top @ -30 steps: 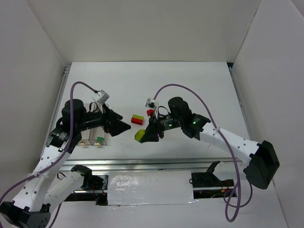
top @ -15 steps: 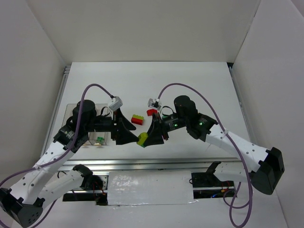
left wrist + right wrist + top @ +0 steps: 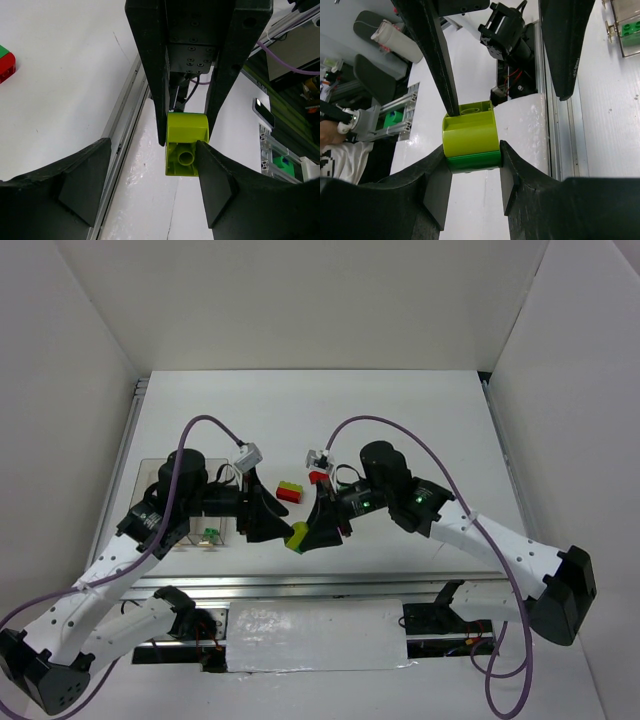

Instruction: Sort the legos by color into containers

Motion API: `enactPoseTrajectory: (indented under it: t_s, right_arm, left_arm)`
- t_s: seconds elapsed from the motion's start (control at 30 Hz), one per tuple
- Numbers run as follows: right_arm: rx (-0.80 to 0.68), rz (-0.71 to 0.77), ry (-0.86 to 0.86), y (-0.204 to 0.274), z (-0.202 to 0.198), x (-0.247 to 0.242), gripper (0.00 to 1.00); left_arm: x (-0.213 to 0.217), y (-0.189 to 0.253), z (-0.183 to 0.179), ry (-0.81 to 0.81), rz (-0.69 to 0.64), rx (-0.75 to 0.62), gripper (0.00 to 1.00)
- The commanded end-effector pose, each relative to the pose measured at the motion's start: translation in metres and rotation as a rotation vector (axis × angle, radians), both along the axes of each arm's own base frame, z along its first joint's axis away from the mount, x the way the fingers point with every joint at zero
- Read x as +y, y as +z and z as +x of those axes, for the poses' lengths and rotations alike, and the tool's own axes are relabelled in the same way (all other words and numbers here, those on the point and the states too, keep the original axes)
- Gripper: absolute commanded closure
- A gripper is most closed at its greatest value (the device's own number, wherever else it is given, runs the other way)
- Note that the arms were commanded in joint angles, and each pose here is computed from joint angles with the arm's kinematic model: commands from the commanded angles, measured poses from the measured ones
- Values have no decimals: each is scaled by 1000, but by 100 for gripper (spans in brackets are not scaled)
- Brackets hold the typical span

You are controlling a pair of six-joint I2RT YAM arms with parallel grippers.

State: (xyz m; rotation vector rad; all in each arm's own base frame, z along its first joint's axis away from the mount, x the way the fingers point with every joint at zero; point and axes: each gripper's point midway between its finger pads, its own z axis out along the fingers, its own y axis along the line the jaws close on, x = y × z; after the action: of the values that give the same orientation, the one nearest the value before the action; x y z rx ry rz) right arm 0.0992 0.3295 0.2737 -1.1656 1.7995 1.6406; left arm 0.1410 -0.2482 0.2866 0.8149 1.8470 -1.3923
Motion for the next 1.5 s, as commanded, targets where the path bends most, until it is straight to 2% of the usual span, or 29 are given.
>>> enactPoseTrajectory:
  t_s: [0.0,0.23,0.47,0.7,1.03,1.13,1.23,1.27,1.33,1.47]
  right_arm:
    - [-69,57,-22,25,11,13,100]
    - [-80,6,-22,7,16,13,100]
    - [-82,-44,-45,-14,17,8,100]
    - [-109,-28,-45,1,24,14,100]
    - [-141,36,22,23,19,20,100]
    - [-163,49,6,26,22,19,100]
    - [-172,49,-8,25,27,20,100]
    - [-175,49,-8,25,29,20,100]
    - [-167,40,-6,22,32,21,100]
    - [-167,50,8,24,33,22,100]
  left_arm:
    - [-4,11,-8,-49,-43,-39,19]
    - [-1,13,-3,-5,-34,-54,10]
    - [3,17,3,50,-31,-91,8]
    - [2,21,-5,10,-56,-101,8]
    - [2,10,5,46,-17,-68,10]
    - [0,10,2,24,-23,-62,14]
    - [0,15,-4,-11,-47,-77,28]
    - [0,17,-6,-21,-54,-81,38]
    - [1,23,-13,-48,-74,-104,51]
    - [3,31,-22,-75,-104,-144,62]
